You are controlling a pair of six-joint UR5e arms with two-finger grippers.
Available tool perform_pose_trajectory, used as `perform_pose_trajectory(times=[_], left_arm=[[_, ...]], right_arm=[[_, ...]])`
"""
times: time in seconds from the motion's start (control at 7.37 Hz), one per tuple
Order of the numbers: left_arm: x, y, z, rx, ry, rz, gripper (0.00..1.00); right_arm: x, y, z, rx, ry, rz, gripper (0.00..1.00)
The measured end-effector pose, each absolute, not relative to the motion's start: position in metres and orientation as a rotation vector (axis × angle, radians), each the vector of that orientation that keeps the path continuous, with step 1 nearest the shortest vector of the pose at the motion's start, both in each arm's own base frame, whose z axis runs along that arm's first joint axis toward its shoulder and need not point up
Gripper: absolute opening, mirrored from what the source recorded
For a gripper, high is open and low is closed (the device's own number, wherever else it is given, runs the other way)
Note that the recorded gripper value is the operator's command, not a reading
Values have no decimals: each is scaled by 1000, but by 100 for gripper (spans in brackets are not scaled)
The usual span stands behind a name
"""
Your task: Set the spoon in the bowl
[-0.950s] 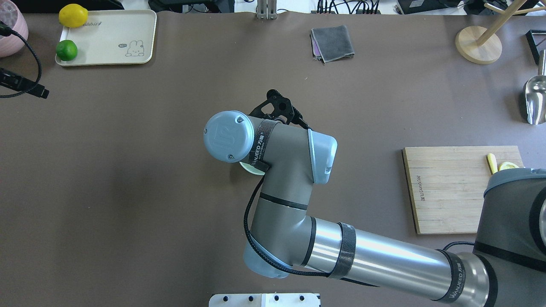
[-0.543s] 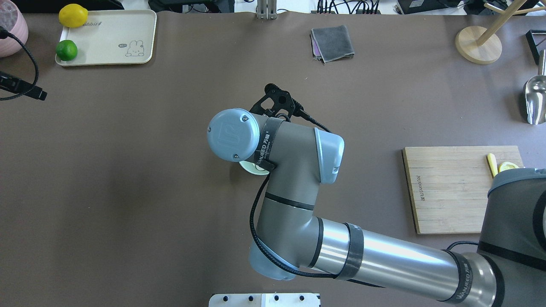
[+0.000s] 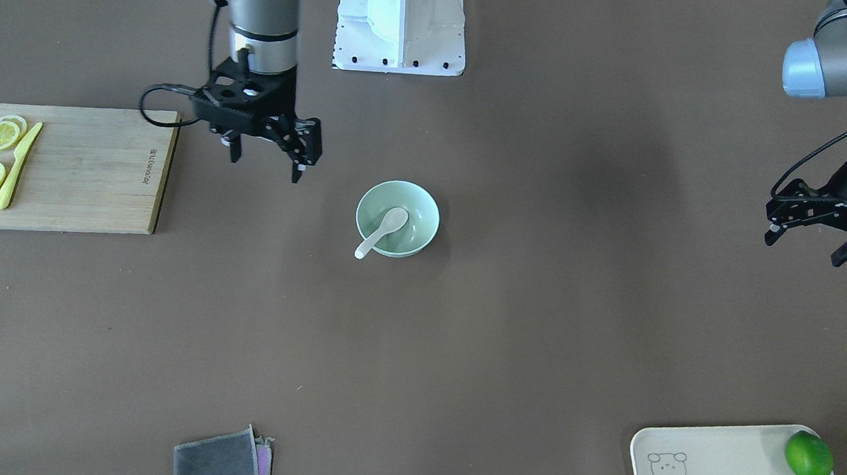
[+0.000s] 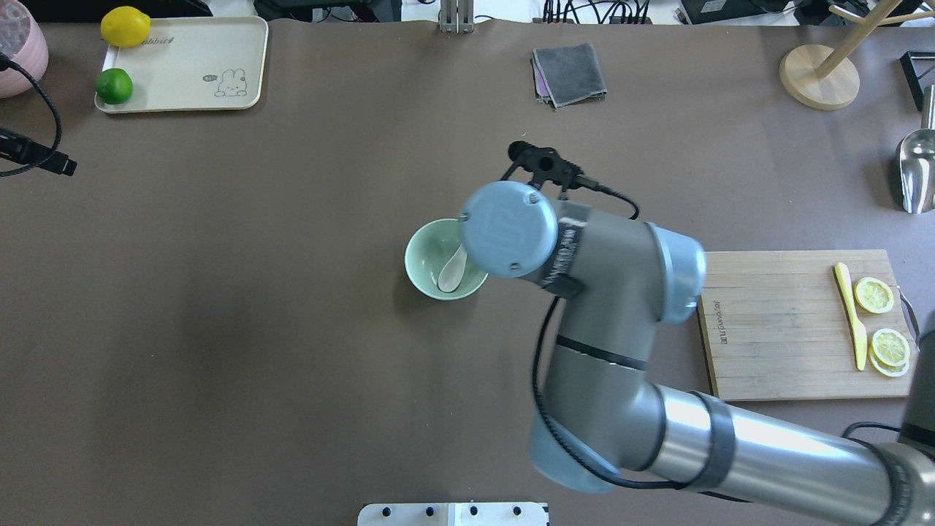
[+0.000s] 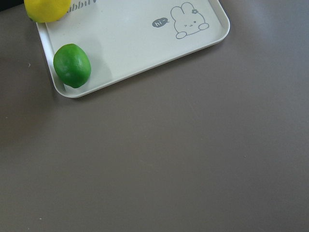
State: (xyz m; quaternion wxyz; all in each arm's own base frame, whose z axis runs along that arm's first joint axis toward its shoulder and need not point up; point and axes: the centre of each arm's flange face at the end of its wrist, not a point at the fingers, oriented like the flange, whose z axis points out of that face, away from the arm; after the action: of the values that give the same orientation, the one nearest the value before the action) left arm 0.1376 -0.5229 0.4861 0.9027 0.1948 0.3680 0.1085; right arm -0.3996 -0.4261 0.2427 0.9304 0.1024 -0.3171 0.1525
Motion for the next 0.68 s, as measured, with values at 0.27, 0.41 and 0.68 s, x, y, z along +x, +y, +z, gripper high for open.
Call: perform_pose_trajectory(times=[0.27,0.41,0.68], left_arm=[[124,-515,494,385,799,263,99],[93,-515,505,372,835,297,99],[17,-505,549,300,862,301,99]], right_arm=[[-326,-447,290,218,-588,207,100],[-285,-458,310,207,-574,123,100],[-170,-489,369,130,-624,-62,100]])
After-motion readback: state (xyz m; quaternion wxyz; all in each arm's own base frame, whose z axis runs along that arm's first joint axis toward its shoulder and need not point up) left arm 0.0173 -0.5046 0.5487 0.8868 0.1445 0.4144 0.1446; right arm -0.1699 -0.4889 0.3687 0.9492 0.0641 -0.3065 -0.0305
